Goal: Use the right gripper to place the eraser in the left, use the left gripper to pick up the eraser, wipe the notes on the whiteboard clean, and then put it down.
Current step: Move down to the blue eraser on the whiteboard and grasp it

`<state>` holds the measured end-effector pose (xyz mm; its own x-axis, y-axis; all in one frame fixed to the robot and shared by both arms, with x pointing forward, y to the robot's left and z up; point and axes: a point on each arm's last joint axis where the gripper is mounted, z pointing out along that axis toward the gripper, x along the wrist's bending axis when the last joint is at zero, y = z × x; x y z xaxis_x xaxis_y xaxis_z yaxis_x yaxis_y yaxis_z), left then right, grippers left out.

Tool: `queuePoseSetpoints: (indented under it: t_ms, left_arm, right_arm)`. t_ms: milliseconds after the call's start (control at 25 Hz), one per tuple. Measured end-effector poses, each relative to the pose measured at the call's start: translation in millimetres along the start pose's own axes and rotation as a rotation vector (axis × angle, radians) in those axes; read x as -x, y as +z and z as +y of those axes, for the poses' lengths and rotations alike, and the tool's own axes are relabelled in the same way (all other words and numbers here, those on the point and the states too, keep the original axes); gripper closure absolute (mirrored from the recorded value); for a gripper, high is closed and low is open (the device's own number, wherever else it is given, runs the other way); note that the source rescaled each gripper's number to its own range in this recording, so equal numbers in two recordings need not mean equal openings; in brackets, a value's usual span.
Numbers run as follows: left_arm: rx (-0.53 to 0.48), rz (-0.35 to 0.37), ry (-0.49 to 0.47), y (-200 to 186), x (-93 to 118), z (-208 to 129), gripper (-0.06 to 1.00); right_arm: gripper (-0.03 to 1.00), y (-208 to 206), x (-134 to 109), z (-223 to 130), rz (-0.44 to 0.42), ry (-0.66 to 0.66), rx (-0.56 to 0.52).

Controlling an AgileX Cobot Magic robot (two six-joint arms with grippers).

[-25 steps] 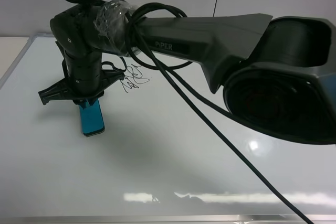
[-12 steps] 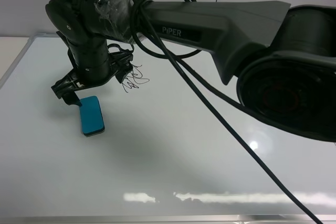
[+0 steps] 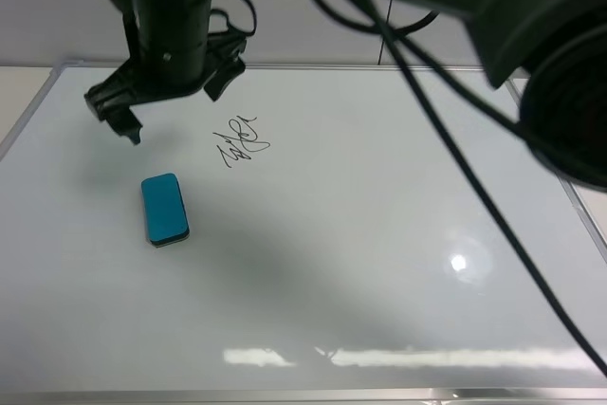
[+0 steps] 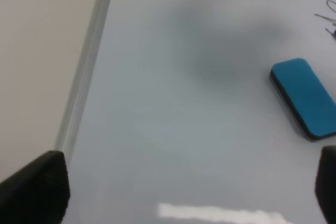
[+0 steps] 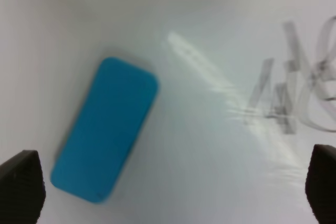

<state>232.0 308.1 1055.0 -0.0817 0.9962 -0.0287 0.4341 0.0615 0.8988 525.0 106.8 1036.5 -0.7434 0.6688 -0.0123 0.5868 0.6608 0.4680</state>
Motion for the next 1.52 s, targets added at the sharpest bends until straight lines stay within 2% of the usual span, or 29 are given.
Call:
queuePoseSetpoints:
  t_ms: [80, 120, 160, 200, 400, 600, 720, 960, 1080, 1520]
  left_arm:
    - [0.000, 0.000, 0.000, 0.0, 0.0, 0.0, 0.06]
    - [0.000, 0.000, 0.000, 0.0, 0.0, 0.0, 0.06]
    - [0.000, 0.000, 0.000, 0.0, 0.0, 0.0, 0.06]
    - [0.000, 0.000, 0.000, 0.0, 0.0, 0.0, 0.06]
    - [0.000, 0.000, 0.000, 0.0, 0.0, 0.0, 0.06]
    - [0.000, 0.000, 0.000, 0.0, 0.0, 0.0, 0.06]
    - [0.000, 0.000, 0.000, 0.0, 0.0, 0.0, 0.06]
    - [0.000, 0.000, 0.000, 0.0, 0.0, 0.0, 0.06]
    - [0.000, 0.000, 0.000, 0.0, 0.0, 0.0, 0.06]
    - [0.000, 0.001, 0.000, 0.0, -0.1, 0.0, 0.06]
  right_arm:
    - [-0.03, -31.5, 18.8, 4.7, -0.001, -0.004, 0.031]
    - [-0.03, -31.5, 18.8, 4.7, -0.001, -0.004, 0.031]
    - [-0.03, -63.7, 35.0, 5.7, -0.009, -0.014, 0.052]
    - [-0.03, -75.7, 42.3, 4.7, -0.015, -0.011, 0.053]
    - [-0.03, -132.5, 69.4, 2.4, -0.044, -0.004, 0.132]
    - [-0.03, -184.0, 83.1, -10.1, -0.071, -0.008, 0.209]
    - [-0.03, -207.7, 84.7, -28.1, -0.095, -0.020, 0.217]
    - [-0.03, -237.8, 90.8, -87.5, -0.195, -0.002, 0.171]
    - [-0.03, -251.5, 91.6, -122.7, -0.224, 0.027, 0.197]
    - [-0.03, -281.2, 82.4, -273.2, -0.202, 0.108, 0.315]
